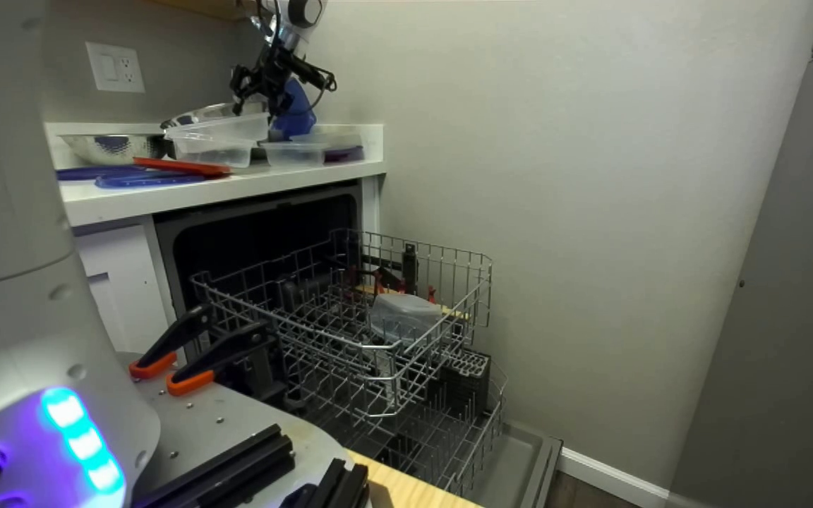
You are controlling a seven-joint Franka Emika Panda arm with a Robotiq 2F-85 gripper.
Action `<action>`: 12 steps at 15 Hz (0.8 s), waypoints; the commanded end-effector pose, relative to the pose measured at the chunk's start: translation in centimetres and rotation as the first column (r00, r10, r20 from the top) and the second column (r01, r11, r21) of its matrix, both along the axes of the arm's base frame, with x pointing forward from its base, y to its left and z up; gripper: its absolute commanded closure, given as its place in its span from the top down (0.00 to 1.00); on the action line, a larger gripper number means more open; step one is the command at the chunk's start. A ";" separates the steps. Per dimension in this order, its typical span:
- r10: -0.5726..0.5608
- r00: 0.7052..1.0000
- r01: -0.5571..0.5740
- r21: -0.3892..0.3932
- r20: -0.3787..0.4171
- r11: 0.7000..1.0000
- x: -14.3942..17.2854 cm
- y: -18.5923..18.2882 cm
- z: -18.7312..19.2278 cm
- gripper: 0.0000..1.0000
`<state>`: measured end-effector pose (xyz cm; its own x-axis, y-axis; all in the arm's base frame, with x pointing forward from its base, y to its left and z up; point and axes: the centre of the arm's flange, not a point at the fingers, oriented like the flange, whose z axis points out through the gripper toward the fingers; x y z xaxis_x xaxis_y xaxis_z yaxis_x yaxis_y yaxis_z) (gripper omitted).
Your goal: Remove the left bowl out of the dishwasher
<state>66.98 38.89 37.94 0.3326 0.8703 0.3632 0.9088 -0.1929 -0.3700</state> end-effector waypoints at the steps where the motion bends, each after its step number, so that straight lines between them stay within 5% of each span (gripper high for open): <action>1: 0.003 1.000 -0.003 -0.004 0.022 1.000 -0.8 -0.5 0.0 1.00; 12: -0.054 0.990 0.054 0.002 0.128 0.999 -2.4 -3.2 7.2 1.00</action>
<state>67.31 37.67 42.96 0.3234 0.8578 0.3994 0.9308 -0.2123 -0.2977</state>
